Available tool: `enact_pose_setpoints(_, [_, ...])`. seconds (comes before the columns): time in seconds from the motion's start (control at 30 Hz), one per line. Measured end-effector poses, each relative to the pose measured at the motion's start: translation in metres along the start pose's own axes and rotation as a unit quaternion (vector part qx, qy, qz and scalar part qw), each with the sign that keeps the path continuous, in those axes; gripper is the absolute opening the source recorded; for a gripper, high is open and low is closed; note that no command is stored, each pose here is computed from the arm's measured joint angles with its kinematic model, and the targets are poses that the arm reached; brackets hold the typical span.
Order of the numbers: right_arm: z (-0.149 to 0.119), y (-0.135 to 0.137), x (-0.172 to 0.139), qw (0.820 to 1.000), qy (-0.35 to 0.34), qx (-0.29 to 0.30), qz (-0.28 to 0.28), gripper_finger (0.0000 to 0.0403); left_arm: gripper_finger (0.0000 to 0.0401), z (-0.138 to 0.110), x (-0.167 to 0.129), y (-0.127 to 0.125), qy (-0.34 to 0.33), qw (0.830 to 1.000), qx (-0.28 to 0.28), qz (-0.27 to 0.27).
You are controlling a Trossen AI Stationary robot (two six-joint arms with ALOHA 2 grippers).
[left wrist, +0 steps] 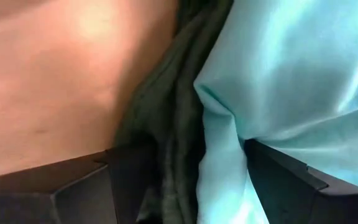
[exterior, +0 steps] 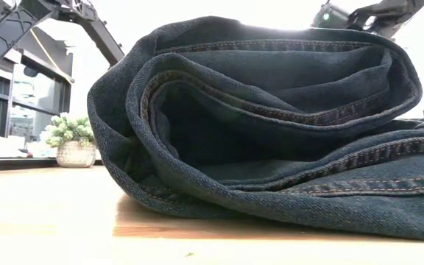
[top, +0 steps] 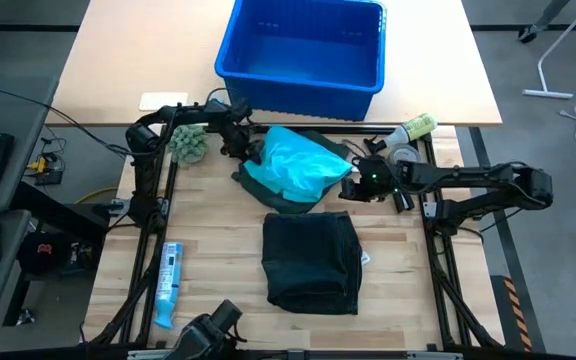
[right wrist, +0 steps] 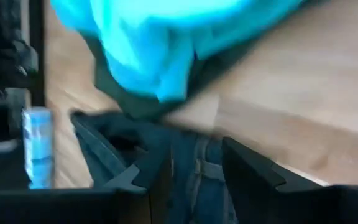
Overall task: Fold laundry
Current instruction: Stack the stacked clothes on top of the black pants
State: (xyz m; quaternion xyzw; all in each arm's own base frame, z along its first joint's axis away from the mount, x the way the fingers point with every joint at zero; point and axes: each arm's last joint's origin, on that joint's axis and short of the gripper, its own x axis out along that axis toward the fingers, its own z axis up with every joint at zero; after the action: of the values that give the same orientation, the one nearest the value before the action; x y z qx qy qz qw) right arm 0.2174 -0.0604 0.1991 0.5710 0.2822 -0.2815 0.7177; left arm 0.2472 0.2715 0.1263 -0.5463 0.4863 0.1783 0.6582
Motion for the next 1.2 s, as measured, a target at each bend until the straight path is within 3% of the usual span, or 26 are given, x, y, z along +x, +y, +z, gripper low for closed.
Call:
enact_pose_setpoints(0.2, [-0.006, -0.008, -0.021, 0.987, -0.112, 0.101, -0.06, 0.0124, 0.0234, -0.005, 0.008, -0.007, 0.02, 0.999, 0.027, 0.009])
enact_pose_setpoints(0.33, [-0.016, -0.018, -0.015, 0.98, -0.116, 0.146, -0.067, 0.0124, 0.0234, -0.007, 0.011, -0.011, 0.024, 0.999, 0.033, 0.016])
enact_pose_setpoints(0.43, [-0.017, -0.027, -0.007, 0.971, -0.144, 0.186, -0.042, 0.0124, 0.0234, -0.006, 0.012, -0.012, 0.019, 0.999, 0.034, 0.021])
enact_pose_setpoints(0.53, [-0.013, -0.033, 0.003, 0.958, -0.173, 0.226, 0.024, 0.0124, 0.0234, -0.006, 0.012, -0.012, 0.015, 0.999, 0.026, 0.019])
enact_pose_setpoints(0.6, [-0.013, -0.039, 0.011, 0.956, -0.172, 0.233, 0.044, 0.0124, 0.0234, -0.005, 0.012, -0.012, 0.014, 0.999, 0.023, 0.016])
enact_pose_setpoints(0.73, [-0.015, -0.043, 0.022, 0.963, -0.136, 0.231, 0.035, 0.0124, 0.0234, -0.005, 0.012, -0.01, 0.014, 1.0, 0.021, 0.015])
enact_pose_setpoints(0.87, [-0.012, -0.03, 0.025, 0.98, -0.11, 0.161, 0.038, 0.0124, 0.0234, -0.005, 0.012, -0.01, 0.014, 1.0, 0.02, 0.014])
enact_pose_setpoints(0.93, [-0.01, -0.03, 0.028, 0.985, -0.106, 0.137, 0.013, 0.0124, 0.0234, -0.005, 0.012, -0.01, 0.014, 1.0, 0.019, 0.014])
enact_pose_setpoints(1.2, [0.006, -0.04, 0.05, 0.967, -0.129, 0.22, 0.006, 0.0124, 0.0234, -0.005, 0.012, -0.01, 0.014, 1.0, 0.006, 0.018])
